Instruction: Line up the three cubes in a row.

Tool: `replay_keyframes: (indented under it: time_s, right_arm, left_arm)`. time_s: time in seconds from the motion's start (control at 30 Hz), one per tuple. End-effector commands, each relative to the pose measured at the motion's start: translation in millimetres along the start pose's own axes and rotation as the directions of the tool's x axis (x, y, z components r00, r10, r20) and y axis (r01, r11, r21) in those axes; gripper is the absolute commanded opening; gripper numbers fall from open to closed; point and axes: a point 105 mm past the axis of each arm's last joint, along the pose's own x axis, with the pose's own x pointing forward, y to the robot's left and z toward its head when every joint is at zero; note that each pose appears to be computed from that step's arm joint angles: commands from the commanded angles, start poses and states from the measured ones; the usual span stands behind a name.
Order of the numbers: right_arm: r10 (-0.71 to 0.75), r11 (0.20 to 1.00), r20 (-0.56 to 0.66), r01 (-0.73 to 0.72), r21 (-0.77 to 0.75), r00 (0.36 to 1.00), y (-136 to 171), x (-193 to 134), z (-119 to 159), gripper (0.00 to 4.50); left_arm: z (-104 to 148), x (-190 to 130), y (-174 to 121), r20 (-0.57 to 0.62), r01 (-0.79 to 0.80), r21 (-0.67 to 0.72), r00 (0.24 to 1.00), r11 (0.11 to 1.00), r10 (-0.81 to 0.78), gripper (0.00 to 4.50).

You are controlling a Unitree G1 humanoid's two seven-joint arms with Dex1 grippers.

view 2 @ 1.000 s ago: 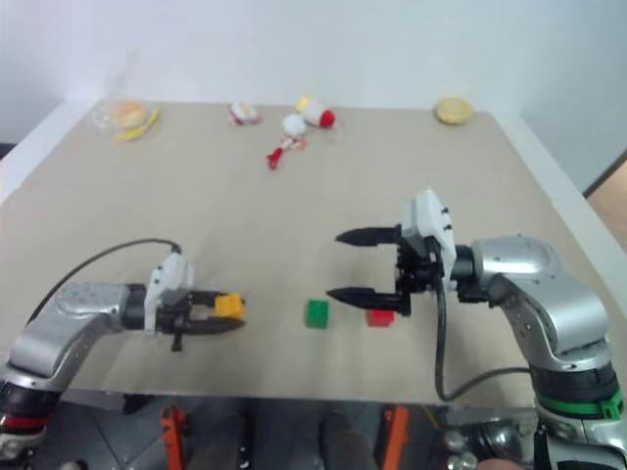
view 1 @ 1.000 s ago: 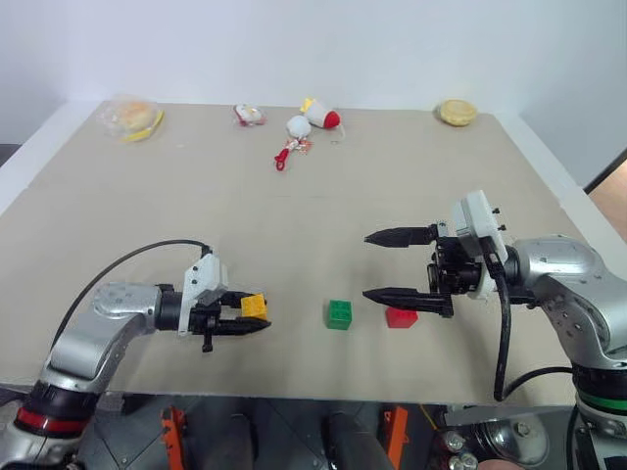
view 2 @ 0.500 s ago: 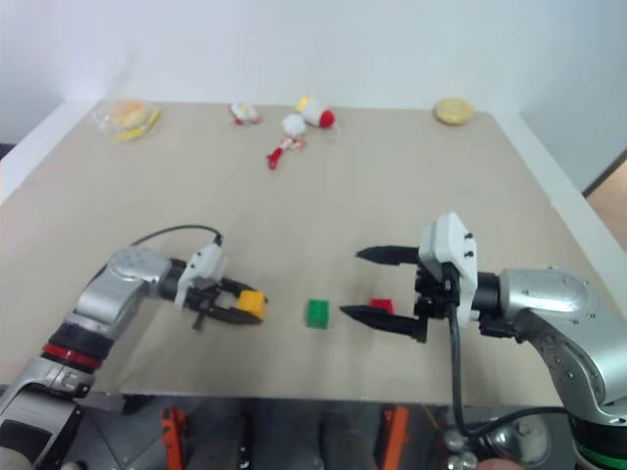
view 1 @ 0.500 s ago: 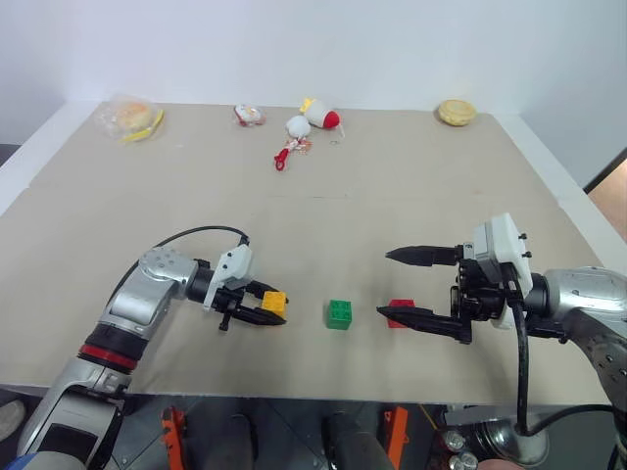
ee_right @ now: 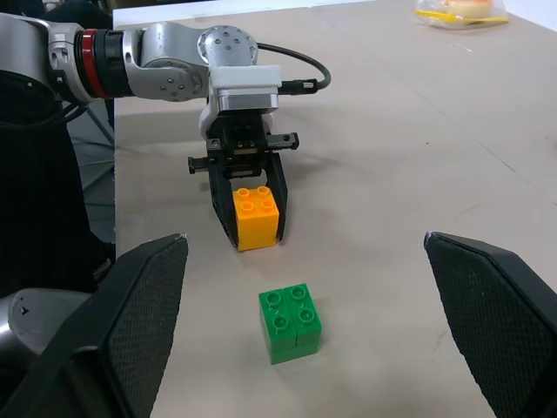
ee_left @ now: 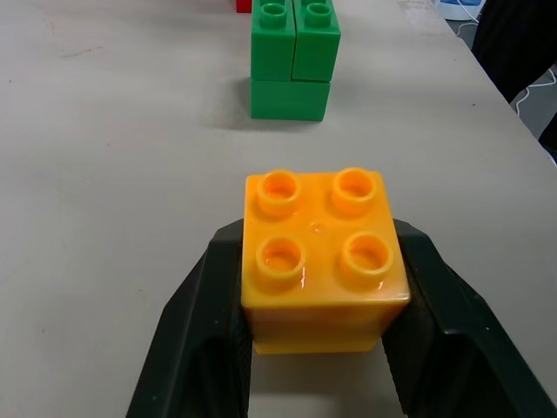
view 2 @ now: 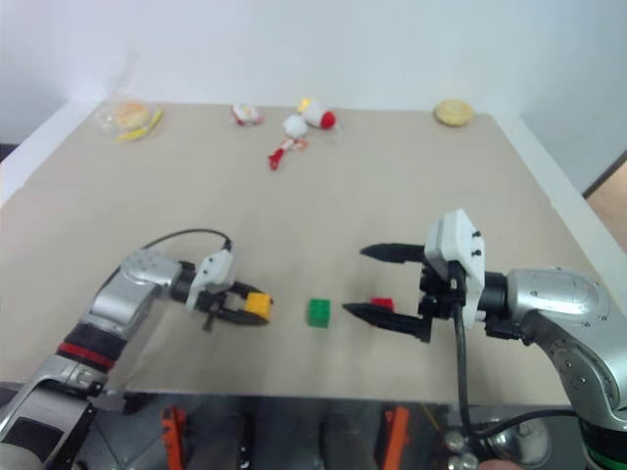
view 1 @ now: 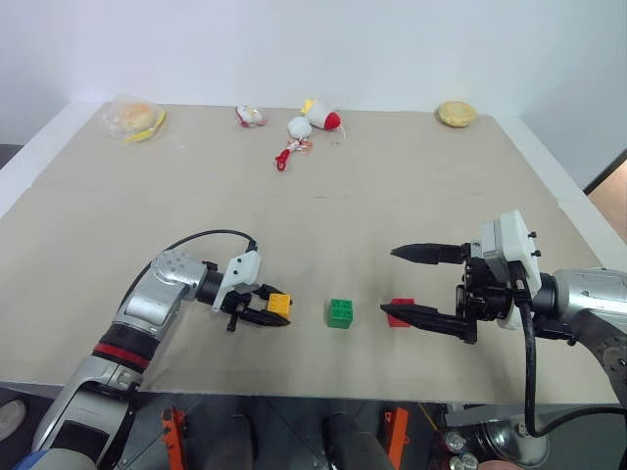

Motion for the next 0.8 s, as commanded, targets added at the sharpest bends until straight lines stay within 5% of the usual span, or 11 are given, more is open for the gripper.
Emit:
replay_keyframes:
  time_s: [0.03,0.17,0.27,0.4,0.5,0.57,0.7,0.8]
  right_arm:
    - [0.003,0.999,0.011,-0.002,-0.048,1.000,1.2,-3.0,9.7,4.50]
    - [0.006,0.999,0.013,-0.005,-0.047,1.000,0.1,-3.1,9.5,4.50]
    - [-0.006,0.999,0.026,0.008,-0.048,1.000,-2.3,-3.7,10.5,4.50]
    - [-0.198,0.980,0.159,0.200,-0.001,0.967,-24.8,-15.5,20.1,4.50]
    - [-0.413,0.911,0.234,0.405,0.083,0.880,-48.5,-22.8,12.8,4.50]
    - [-0.576,0.818,0.255,0.552,0.164,0.777,-67.7,-31.1,1.6,4.50]
    - [-0.773,0.634,0.224,0.728,0.260,0.593,-89.5,-42.4,-25.3,4.50]
    - [-0.879,0.475,0.184,0.834,0.279,0.440,-102.2,-49.9,-47.7,4.50]
  left_arm:
    - [5.8,-2.5,0.9,0.008,-0.004,0.015,1.000,1.000,0.004,2.99]
    - [11.7,-4.3,-1.2,0.030,0.006,0.014,1.000,1.000,-0.007,4.32]
    - [22.1,-7.2,2.1,0.077,-0.017,-0.005,0.997,1.000,0.017,4.45]
    - [95.8,-37.8,31.3,0.401,-0.204,-0.176,0.879,0.963,0.259,4.45]
    - [120.6,-79.3,69.6,0.503,-0.520,-0.357,0.593,0.776,0.629,4.45]
    - [107.1,-109.1,87.6,0.407,-0.713,-0.462,0.357,0.527,0.841,4.45]
    - [72.2,-140.3,79.4,0.260,-0.819,-0.538,0.063,0.199,0.964,4.45]
    - [42.6,-146.9,66.1,0.140,-0.854,-0.520,-0.082,0.003,0.987,4.45]
